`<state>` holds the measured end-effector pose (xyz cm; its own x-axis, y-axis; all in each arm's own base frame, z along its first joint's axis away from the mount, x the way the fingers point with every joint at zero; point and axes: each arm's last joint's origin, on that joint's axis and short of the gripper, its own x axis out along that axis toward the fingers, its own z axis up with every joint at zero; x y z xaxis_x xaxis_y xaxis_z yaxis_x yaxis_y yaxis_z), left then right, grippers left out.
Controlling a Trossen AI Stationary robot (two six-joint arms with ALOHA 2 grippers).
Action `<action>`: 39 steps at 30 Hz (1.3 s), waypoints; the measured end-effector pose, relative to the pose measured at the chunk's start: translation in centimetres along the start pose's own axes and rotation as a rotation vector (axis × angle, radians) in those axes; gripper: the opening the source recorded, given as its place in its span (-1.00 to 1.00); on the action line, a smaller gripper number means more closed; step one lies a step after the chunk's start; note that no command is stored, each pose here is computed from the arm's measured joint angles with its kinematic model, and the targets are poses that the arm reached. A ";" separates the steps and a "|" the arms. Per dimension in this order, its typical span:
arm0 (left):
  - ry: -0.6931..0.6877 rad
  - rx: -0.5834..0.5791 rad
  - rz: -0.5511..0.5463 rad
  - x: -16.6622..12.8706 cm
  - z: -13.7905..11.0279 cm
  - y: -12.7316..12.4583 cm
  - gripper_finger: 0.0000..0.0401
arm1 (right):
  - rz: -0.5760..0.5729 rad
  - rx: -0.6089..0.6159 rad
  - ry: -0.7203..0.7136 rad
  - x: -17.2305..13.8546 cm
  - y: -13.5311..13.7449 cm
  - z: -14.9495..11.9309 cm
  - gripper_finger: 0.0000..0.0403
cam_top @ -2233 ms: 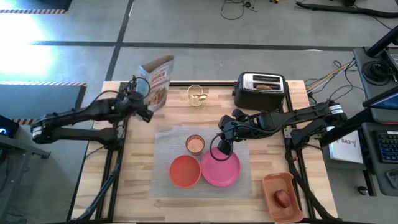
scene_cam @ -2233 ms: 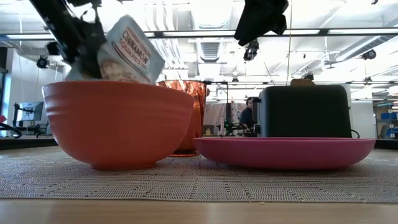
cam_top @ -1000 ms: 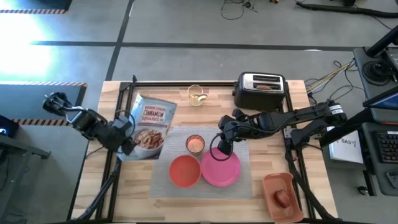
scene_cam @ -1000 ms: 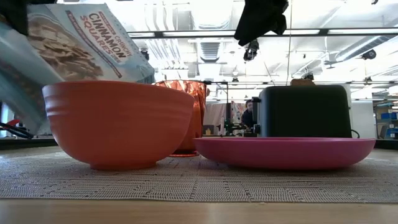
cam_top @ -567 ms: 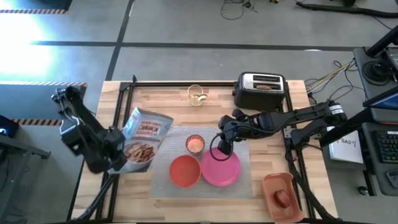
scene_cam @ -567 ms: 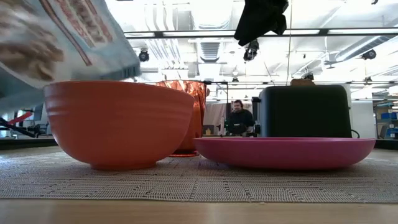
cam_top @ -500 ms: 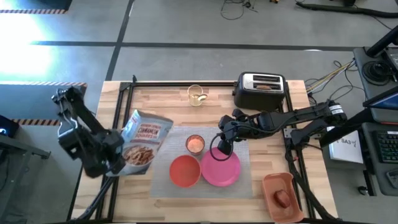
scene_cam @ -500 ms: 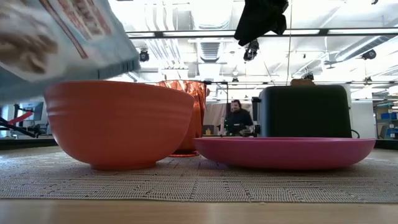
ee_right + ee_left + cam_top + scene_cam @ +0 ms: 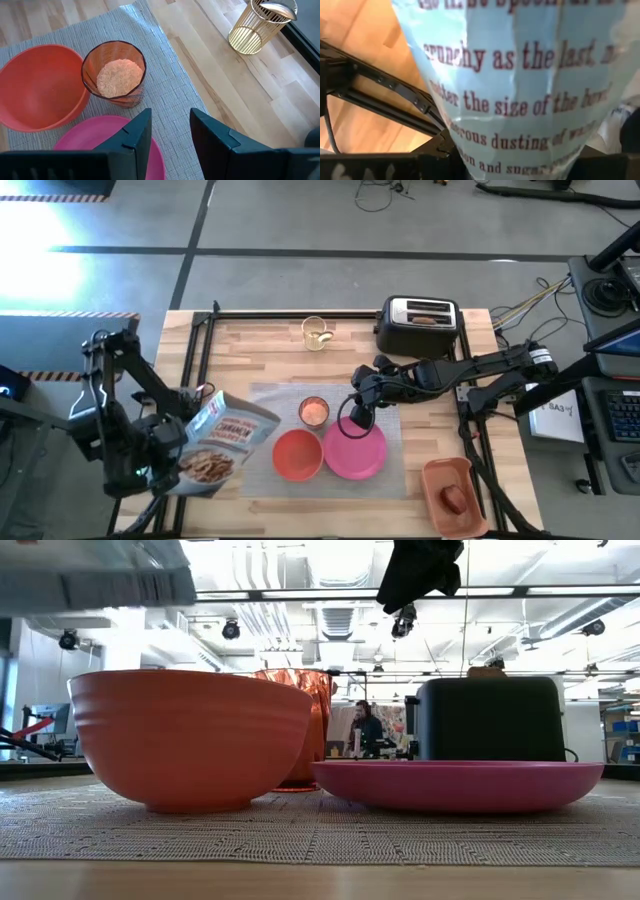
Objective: Arrange a breakfast setting
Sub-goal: Pour the cereal from the blue cereal box into the orange bowl
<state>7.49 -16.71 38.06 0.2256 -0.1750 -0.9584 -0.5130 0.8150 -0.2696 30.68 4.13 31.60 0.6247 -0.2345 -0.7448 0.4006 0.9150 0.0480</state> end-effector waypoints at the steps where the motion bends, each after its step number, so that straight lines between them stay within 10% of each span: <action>1: 0.009 0.015 -0.006 -0.2 -0.1 -0.1 -0.29 | 0.000 0.000 0.000 0.0 0.0 0.0 -0.39; 39: 0.307 0.092 -0.163 1.1 5.3 -2.3 -0.29 | 0.000 0.000 0.000 0.0 0.0 0.0 -0.39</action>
<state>13.32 -15.82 38.16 0.0315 -0.4534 -0.8908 -0.4111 0.8065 -0.4250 30.68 4.14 31.61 0.6248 -0.2343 -0.7448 0.4004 0.9151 0.0480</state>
